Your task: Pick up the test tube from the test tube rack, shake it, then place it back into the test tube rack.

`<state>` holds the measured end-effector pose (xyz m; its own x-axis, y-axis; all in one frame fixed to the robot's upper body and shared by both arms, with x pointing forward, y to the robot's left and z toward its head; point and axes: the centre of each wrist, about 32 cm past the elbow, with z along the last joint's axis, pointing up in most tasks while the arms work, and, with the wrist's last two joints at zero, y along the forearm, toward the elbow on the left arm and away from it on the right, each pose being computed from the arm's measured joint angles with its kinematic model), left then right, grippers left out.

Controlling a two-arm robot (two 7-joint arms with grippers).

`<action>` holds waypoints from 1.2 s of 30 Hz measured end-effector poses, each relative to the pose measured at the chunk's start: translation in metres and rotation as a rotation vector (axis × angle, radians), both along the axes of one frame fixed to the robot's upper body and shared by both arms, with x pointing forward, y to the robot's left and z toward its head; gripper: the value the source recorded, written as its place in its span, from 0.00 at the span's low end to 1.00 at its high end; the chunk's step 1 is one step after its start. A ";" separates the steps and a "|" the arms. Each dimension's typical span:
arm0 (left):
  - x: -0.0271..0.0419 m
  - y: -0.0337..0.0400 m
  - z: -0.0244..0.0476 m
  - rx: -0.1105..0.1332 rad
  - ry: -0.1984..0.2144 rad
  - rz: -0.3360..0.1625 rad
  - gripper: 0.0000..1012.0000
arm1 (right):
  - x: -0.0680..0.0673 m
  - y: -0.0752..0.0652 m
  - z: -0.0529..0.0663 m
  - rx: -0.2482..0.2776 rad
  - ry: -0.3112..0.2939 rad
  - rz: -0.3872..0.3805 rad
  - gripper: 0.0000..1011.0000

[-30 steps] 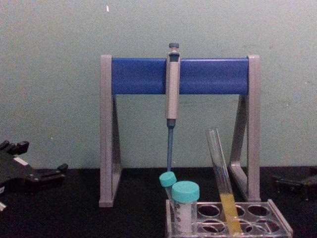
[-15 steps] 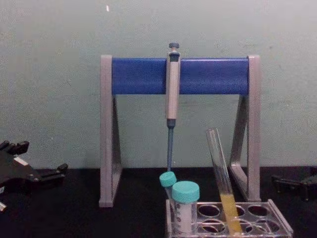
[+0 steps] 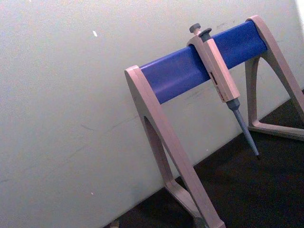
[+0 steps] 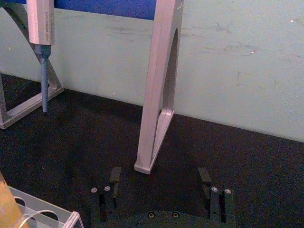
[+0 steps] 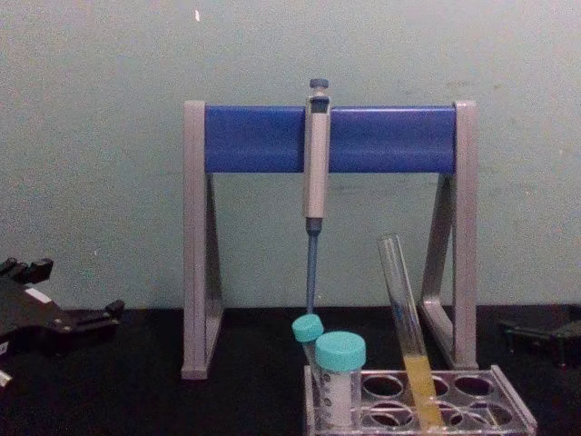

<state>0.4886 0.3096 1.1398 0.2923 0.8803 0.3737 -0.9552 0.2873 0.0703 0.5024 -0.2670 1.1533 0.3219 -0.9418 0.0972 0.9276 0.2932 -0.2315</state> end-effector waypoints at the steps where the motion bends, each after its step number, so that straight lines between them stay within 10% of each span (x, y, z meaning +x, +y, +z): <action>1: 0.0000 0.0000 0.0000 0.000 0.000 0.000 0.99 | 0.000 0.000 0.000 0.000 0.000 0.000 0.99; 36: 0.0000 0.0000 0.0000 0.000 0.000 0.000 0.99 | 0.000 0.000 0.000 0.000 0.000 0.000 0.99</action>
<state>0.4886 0.3096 1.1398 0.2923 0.8803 0.3737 -0.9552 0.2874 0.0703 0.5024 -0.2670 1.1534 0.3215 -0.9419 0.0974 0.9278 0.2927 -0.2314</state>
